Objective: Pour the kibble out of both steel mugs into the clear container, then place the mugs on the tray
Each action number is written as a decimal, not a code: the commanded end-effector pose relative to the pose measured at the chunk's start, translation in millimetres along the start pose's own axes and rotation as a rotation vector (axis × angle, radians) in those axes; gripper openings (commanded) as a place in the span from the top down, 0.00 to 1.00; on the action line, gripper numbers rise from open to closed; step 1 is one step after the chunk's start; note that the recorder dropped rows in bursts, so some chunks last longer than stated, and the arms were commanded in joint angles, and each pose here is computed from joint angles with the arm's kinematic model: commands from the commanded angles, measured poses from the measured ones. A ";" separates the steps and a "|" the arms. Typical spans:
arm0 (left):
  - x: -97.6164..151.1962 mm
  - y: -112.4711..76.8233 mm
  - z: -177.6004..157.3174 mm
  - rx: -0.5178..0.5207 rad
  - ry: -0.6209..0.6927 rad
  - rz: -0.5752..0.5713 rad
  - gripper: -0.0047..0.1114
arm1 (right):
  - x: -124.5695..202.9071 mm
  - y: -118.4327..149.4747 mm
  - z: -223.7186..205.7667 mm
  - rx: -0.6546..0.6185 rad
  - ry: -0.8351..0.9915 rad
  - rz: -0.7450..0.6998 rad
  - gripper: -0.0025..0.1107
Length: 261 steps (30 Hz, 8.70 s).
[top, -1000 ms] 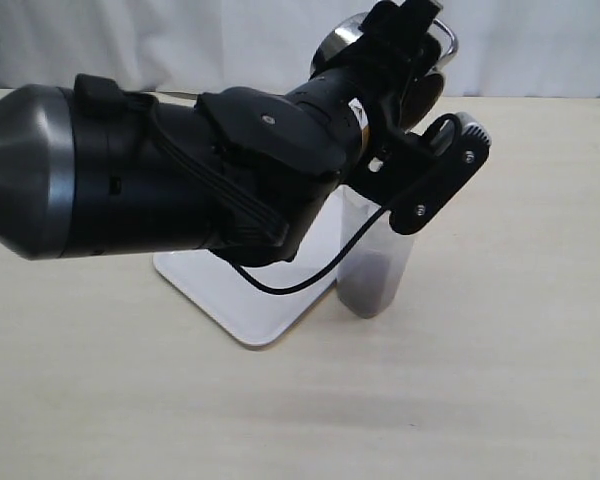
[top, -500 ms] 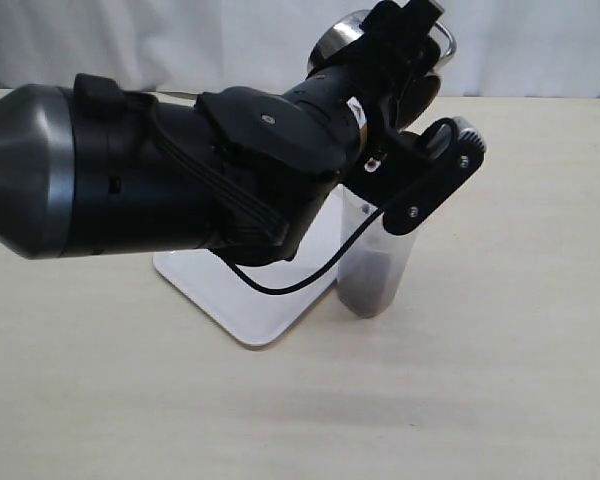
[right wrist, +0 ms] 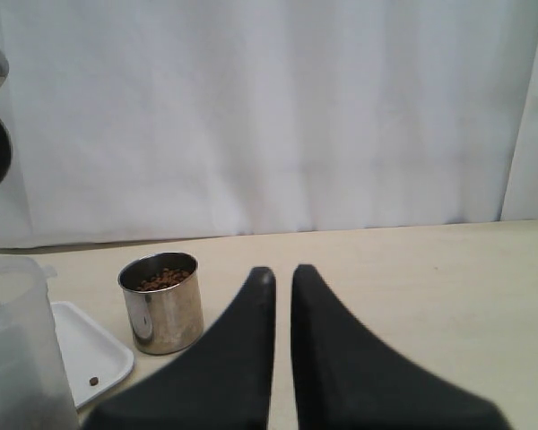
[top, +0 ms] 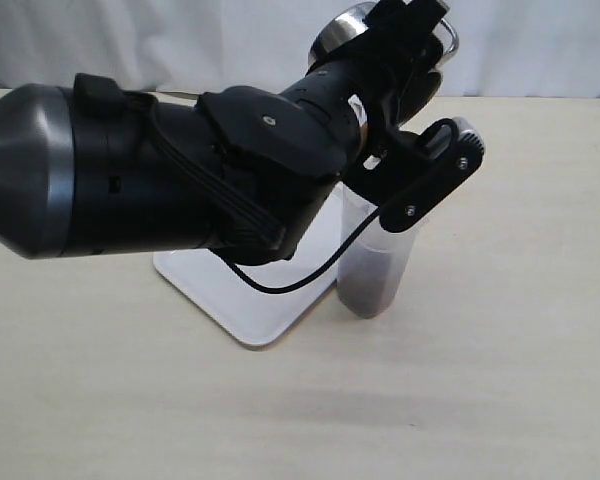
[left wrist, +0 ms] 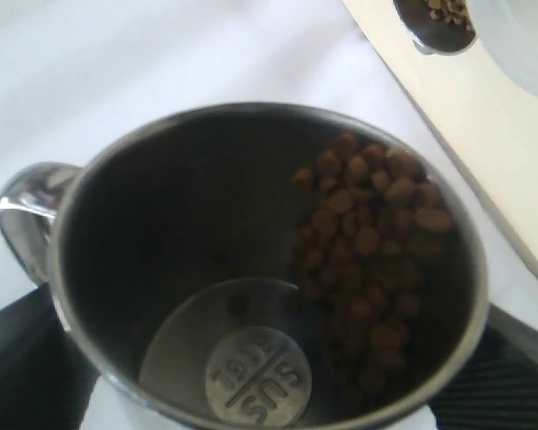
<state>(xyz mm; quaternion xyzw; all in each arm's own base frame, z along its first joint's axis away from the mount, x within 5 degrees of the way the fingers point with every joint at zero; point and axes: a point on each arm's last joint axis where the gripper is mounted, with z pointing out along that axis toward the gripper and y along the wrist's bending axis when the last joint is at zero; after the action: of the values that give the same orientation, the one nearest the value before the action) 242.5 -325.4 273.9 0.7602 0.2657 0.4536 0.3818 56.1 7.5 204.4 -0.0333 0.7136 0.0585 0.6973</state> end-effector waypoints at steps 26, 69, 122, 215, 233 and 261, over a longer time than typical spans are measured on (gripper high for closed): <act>-2.0 13.4 -7.3 -0.082 0.025 0.177 0.96 | 1.1 -0.3 -0.1 0.006 0.000 0.003 0.93; -7.0 14.0 -7.4 -0.098 -0.012 0.541 0.96 | 1.1 -0.3 -0.1 0.006 0.000 0.003 0.93; 156.7 -158.2 -45.4 0.280 -0.152 -1.776 0.96 | 1.1 -0.3 -0.1 0.006 0.000 0.003 0.93; 163.9 -217.5 -133.1 0.108 0.010 -2.160 0.53 | 1.1 -0.3 -0.1 0.006 0.000 0.003 0.93; 131.3 -245.7 -258.3 -0.646 0.112 -2.233 0.96 | 1.1 -0.3 -0.1 0.006 0.000 0.003 0.93; 134.9 -261.7 -260.1 -0.635 0.322 -2.318 0.96 | 1.1 -0.3 -0.1 0.006 0.000 0.003 0.93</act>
<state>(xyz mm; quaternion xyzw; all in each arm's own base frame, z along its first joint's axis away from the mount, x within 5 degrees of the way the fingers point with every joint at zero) 55.8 12.2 202.8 -0.1145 0.7099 -0.0201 0.6946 56.1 7.5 204.2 -0.0334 0.7143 0.0585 0.6966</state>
